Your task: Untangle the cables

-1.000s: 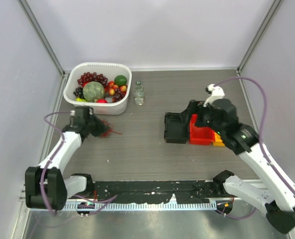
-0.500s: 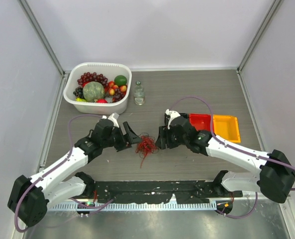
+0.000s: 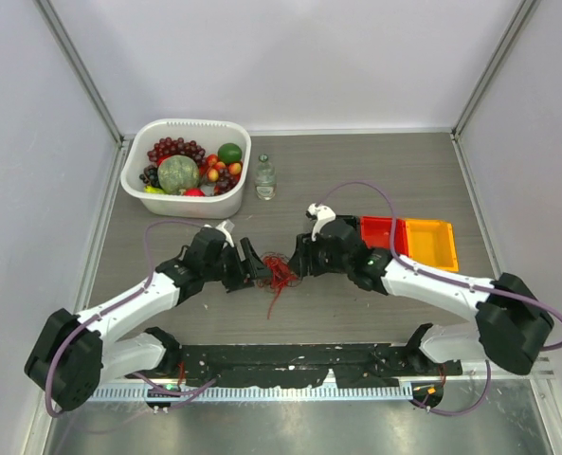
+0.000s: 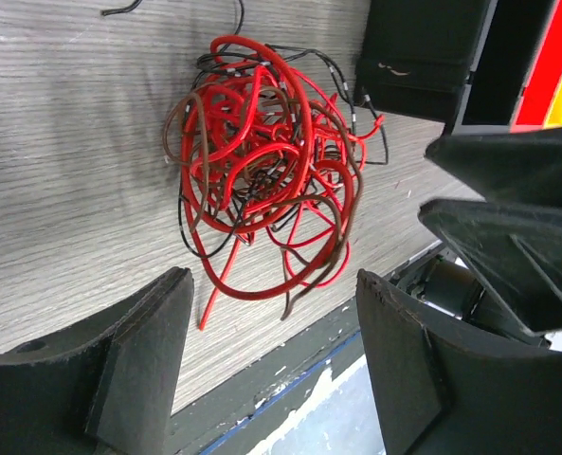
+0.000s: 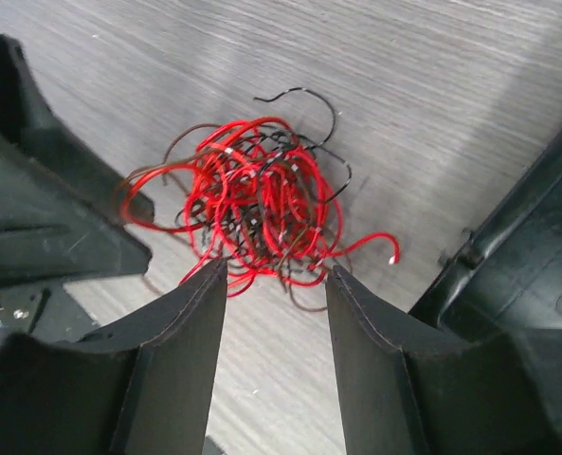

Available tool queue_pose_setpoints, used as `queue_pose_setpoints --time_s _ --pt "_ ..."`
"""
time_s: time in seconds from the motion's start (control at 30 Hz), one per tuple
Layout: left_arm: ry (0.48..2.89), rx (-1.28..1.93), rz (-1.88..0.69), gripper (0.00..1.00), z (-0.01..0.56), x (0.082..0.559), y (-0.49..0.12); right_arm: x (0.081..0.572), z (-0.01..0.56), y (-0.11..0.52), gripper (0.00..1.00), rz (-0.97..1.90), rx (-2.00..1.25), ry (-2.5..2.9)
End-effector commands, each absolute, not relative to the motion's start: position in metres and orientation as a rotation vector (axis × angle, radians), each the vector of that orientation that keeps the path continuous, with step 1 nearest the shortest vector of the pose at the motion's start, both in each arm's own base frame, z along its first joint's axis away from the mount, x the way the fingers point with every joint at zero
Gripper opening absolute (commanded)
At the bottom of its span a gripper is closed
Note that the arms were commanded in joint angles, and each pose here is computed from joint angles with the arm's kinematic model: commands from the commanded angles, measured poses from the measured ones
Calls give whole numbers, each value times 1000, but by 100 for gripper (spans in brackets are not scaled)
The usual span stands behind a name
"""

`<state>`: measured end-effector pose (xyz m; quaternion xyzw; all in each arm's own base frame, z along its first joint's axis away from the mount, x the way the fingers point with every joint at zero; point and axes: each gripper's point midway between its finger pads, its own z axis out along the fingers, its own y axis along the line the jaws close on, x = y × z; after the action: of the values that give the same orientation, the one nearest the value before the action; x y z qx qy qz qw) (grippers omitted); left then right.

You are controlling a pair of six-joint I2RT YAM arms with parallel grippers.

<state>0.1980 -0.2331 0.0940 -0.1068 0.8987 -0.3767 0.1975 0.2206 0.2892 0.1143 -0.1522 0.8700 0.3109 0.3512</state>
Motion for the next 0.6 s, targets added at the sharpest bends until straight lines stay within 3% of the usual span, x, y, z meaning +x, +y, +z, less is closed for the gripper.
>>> queue_pose_setpoints --time_s 0.0,0.17,0.3,0.33,0.37,0.57 --pt "2461 -214 -1124 74 105 203 -245 250 121 305 50 715 -485 2180" --pt "2471 -169 -979 84 105 212 -233 267 104 307 50 621 -492 2176" --pt "2497 -152 -885 86 98 225 -232 277 96 310 31 564 -503 2194" --pt "2517 -157 -861 86 92 229 -233 279 95 309 16 547 -496 2206" --pt "2551 -164 -831 86 81 233 -234 279 96 309 10 547 -490 2211" --pt "2625 -197 -722 82 42 253 -243 257 148 302 1 649 -476 2148"
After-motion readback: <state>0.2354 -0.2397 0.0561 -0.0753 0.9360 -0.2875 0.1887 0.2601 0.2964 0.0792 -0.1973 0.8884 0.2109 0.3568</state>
